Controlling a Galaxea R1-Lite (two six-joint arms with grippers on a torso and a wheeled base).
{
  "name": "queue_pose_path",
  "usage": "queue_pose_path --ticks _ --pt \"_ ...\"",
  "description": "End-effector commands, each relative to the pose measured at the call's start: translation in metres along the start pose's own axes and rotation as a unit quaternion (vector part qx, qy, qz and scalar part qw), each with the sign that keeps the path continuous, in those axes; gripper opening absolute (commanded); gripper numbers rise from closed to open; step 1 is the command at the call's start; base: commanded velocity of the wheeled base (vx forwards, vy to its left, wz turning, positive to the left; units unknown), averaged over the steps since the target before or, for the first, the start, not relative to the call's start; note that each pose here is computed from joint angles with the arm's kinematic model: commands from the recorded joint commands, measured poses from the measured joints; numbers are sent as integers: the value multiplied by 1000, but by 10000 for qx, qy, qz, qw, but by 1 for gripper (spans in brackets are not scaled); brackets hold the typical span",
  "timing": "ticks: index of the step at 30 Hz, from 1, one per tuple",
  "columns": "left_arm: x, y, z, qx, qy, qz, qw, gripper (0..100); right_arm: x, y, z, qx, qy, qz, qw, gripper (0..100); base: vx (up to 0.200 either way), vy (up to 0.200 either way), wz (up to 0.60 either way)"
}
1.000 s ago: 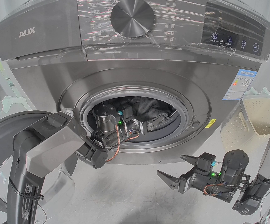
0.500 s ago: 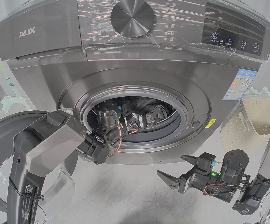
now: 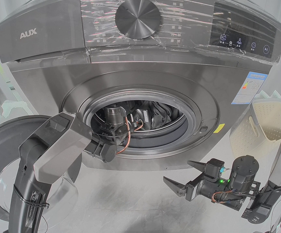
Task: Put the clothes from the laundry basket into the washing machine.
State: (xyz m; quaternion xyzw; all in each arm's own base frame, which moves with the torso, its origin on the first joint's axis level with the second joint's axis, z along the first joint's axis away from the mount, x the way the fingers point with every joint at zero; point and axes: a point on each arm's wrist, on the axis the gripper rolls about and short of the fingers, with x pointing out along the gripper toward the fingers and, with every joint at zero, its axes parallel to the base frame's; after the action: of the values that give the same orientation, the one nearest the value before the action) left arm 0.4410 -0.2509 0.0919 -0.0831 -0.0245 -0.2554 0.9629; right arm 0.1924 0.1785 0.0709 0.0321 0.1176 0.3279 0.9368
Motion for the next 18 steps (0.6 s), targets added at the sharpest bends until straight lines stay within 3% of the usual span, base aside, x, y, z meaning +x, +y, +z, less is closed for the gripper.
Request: queue_pose_path --ticks 1,5,8,15,16,18 --pt "21 14 -14 20 -99 432 9990 0 0 0 0 5 0 7 10000 100 0 0 0" --pt "31 16 -9 4 -326 599 9977 0 0 0 0 5 9 13 10000 100 0 0 0" --pt "44 22 -2 -20 -705 858 9938 0 0 0 0 5 9 13 10000 100 0 0 0" --pt "46 28 -8 -9 -670 1002 9927 0 0 0 0 6 8 6 10000 100 0 0 0" --pt "46 28 -9 -8 -662 1003 9927 100 0 0 0 6 8 6 10000 100 0 0 0" --pt "46 27 -7 -8 -652 989 9930 100 0 0 0 6 8 6 10000 100 0 0 0"
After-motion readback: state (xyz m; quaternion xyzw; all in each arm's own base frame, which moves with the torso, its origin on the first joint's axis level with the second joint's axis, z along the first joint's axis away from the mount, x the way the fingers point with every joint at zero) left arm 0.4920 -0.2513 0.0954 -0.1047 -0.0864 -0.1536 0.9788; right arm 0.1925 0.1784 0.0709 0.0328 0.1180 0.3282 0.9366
